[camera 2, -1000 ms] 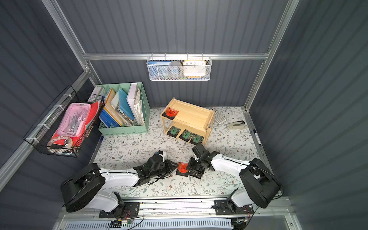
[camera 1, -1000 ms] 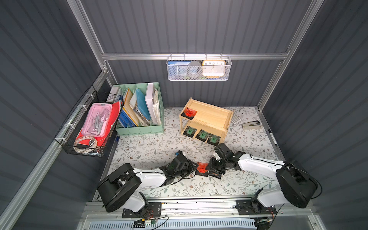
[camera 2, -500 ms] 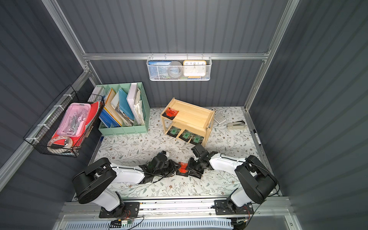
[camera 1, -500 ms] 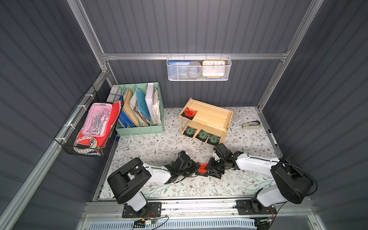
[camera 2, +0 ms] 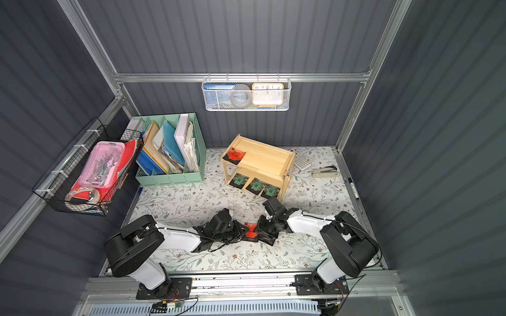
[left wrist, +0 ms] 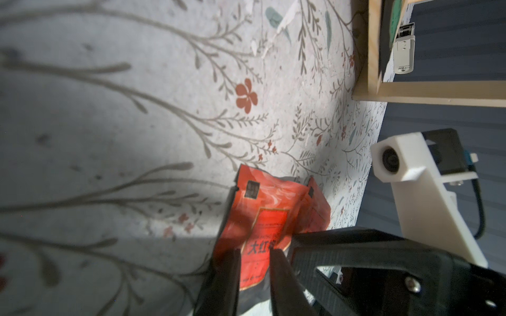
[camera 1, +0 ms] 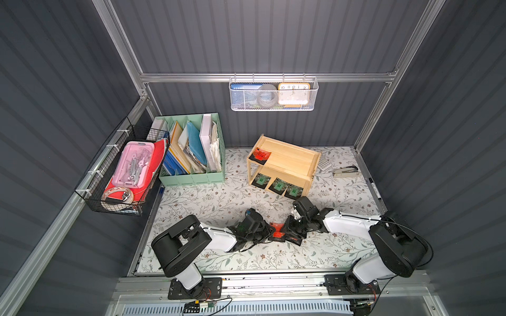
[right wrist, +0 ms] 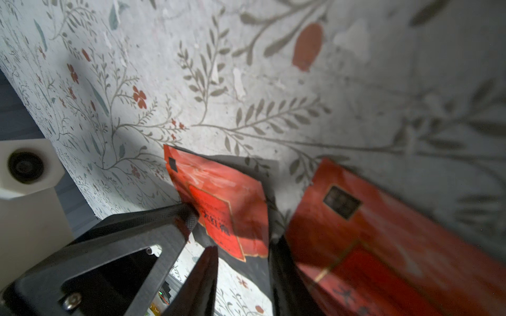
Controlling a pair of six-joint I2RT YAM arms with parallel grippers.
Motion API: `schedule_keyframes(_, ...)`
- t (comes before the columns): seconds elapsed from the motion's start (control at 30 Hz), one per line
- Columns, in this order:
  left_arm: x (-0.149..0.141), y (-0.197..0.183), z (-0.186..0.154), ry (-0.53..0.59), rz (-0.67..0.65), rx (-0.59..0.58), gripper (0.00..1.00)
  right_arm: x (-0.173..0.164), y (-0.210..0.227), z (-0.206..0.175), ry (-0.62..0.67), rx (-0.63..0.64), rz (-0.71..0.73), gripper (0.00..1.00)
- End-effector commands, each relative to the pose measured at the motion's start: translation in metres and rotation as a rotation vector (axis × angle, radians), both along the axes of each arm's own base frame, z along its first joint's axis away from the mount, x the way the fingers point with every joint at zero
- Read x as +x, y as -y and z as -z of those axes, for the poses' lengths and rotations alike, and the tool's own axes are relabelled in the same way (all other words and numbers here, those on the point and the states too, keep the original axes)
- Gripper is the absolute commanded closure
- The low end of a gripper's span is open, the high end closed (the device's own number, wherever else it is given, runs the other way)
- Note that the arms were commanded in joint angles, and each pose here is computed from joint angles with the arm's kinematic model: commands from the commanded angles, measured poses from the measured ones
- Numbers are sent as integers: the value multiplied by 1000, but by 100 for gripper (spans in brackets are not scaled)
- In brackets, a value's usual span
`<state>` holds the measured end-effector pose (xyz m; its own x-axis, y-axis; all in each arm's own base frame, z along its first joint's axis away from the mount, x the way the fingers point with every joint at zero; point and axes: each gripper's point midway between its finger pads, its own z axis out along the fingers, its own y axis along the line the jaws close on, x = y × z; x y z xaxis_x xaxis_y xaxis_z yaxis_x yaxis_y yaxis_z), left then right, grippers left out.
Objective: Place the tea bags on the shelf by color
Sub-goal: Pick up the tea bag from the center of the board.
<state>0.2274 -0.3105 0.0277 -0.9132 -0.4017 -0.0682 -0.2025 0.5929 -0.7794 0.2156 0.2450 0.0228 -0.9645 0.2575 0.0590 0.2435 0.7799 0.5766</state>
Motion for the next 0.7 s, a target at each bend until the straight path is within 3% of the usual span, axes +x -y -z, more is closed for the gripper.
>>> schedule_keyframes(0.0, -4, -3, 9, -32, -5, 19, 76, -7, 5, 15, -40, -15, 17, 65)
schedule_keyframes(0.43, -9, -4, 17, -62, 6, 25, 78, 1, -8, 5, 13, 88, 22, 77)
schedule_keyframes(0.67, -9, -3, 17, -61, 8, 21, 78, -1, -7, 9, 2, 76, 19, 81)
